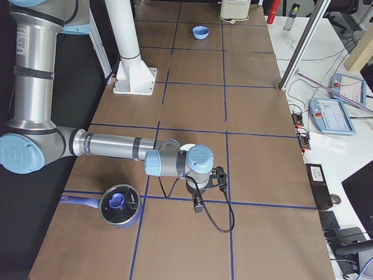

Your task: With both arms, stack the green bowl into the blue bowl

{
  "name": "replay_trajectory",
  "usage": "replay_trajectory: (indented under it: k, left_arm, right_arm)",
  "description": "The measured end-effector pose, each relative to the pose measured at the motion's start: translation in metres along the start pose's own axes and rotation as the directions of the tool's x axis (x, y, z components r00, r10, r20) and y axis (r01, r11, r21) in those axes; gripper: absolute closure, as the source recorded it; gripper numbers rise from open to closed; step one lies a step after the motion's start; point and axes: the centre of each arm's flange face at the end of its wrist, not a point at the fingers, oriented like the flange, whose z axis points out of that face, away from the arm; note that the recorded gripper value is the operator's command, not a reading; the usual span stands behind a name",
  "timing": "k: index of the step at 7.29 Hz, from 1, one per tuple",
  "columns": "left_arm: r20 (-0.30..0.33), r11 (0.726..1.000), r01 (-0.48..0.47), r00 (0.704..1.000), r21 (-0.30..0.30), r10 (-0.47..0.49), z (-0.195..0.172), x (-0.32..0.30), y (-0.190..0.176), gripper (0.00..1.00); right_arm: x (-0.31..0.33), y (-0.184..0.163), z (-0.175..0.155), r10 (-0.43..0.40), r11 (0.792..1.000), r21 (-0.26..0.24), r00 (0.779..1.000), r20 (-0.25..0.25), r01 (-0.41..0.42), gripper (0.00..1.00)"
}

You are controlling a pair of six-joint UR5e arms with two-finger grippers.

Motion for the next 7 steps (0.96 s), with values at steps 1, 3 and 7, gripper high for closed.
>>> replay_trajectory:
  k: [1, 3, 7]
  left_arm:
    - [0.000, 1.000, -0.001, 1.000, 0.000, 0.001, 0.000, 0.000, 0.000, 0.00]
    - [0.002, 1.000, -0.004, 1.000, -0.002, 0.004, 0.001, 0.000, 0.000, 0.00]
    - [0.011, 0.983, -0.144, 0.990, 0.112, 0.144, -0.012, 0.021, -0.036, 0.00]
  right_arm:
    - [0.000, 0.000, 0.000, -0.002, 1.000, 0.002, 1.000, 0.000, 0.002, 0.00]
    - [0.000, 0.000, 0.001, -0.004, 1.000, 0.003, 1.000, 0.000, 0.004, 0.00]
    - [-0.001, 0.004, 0.005, -0.003, 1.000, -0.005, 1.000, 0.017, 0.003, 0.00]
